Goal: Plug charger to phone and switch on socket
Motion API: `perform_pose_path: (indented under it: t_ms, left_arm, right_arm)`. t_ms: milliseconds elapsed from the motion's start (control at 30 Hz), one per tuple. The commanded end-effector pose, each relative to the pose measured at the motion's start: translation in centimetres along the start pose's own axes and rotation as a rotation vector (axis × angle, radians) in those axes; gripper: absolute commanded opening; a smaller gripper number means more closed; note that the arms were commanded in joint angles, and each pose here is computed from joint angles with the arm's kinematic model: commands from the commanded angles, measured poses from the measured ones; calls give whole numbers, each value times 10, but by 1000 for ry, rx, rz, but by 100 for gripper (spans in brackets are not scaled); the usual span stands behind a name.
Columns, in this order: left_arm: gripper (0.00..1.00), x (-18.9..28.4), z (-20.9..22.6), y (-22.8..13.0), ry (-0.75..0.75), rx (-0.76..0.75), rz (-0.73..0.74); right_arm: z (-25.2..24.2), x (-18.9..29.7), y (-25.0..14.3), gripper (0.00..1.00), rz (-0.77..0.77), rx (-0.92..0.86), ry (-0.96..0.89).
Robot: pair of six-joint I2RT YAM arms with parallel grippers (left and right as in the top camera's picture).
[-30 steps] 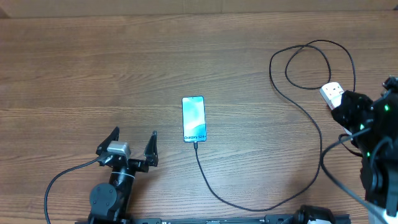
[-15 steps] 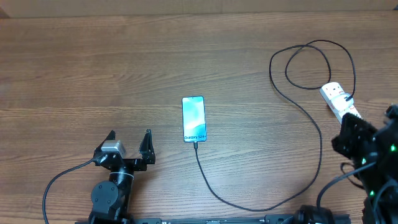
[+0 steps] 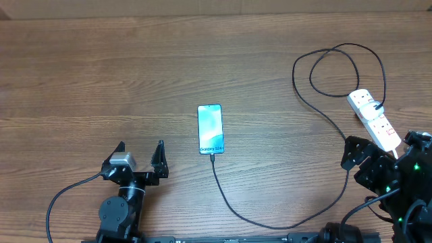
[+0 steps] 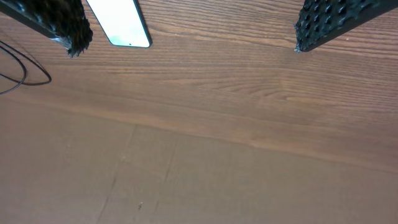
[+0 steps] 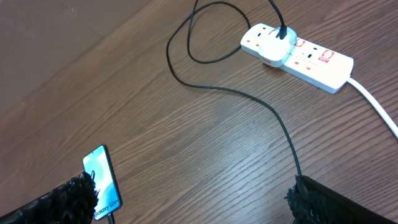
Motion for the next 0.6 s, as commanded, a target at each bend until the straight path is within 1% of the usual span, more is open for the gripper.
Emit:
perform_pose_path:
  t_ms: [0,233,333,467,567]
  left_arm:
    - [100,0,3,1,17,13,-9]
    - [100,0,3,1,17,13,-9]
    - [99,0,3,1,17,13,-9]
    - [100,0,3,1,17,13,-8]
    - [100,0,3,1,17,13,-9]
  right_arm:
    - [1,1,0,100,-4,7,8]
    - [-3,1,3,100,-22,7,-19]
    - [1,4,19,100,-98,38,-2]
    - [12,16,41,100,-232,156,45]
    - [14,25,46,100,-295,190,54]
Point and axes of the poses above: each gripper's point midway between its finger pads, its own x axis back along the fingers, its own z axis along the line the jaws close on, y = z × x, the point moved 2 cm from there along x, back along the fingers, and after that the axes turned 12 degrees about x, right-handed, at the moved point
